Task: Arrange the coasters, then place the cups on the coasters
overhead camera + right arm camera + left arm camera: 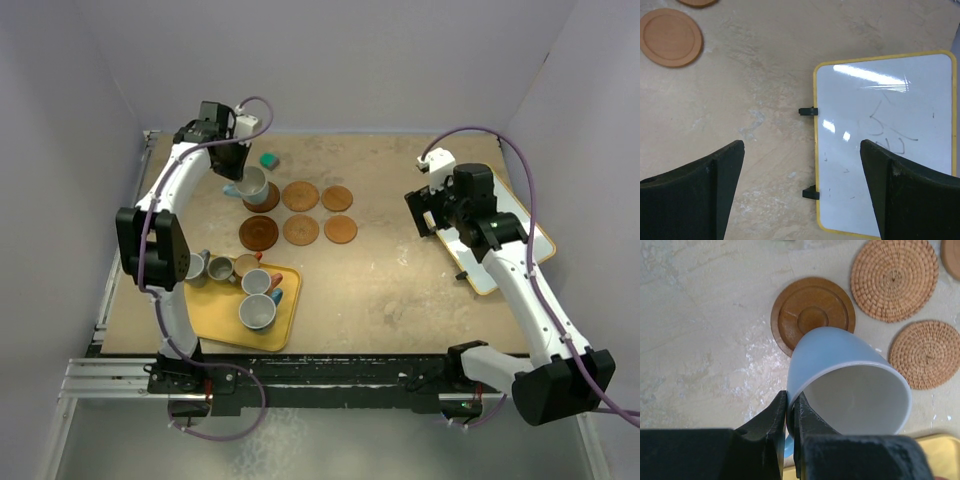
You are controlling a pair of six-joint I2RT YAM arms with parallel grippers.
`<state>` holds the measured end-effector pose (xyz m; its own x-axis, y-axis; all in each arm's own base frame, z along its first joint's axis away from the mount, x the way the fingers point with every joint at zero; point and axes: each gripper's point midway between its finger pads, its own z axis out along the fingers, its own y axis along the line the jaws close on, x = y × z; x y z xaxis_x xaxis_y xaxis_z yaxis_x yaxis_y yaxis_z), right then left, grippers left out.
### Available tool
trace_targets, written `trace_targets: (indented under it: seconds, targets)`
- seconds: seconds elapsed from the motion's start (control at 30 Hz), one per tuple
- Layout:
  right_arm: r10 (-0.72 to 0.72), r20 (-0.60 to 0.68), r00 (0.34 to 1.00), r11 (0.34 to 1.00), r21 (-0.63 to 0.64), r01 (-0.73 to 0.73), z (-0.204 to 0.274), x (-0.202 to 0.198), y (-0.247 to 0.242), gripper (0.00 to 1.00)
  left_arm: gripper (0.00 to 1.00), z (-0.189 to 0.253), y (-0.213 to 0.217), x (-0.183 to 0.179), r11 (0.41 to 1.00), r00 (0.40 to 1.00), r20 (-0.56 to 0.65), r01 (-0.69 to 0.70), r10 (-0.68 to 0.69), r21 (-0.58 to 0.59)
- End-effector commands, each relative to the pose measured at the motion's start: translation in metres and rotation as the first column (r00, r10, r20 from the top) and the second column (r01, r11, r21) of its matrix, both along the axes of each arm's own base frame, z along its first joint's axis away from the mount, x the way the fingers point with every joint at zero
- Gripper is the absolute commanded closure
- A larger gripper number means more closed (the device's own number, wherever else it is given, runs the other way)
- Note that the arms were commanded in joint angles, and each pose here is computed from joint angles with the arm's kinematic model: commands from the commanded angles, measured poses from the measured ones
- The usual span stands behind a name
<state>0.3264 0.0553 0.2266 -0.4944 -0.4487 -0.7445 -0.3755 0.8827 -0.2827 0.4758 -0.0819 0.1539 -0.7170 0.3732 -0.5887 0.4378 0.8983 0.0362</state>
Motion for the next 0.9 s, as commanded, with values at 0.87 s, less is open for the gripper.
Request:
trace_targets:
  seconds: [0.87]
  targets:
    - [-0.102,0.118,0.988,0.995,0.033,0.099,0.024,0.007,-0.021,0.00,0.97,0.001,-0.006,0.051,0.986,0.993,-0.047,-0.110,0.105,-0.122]
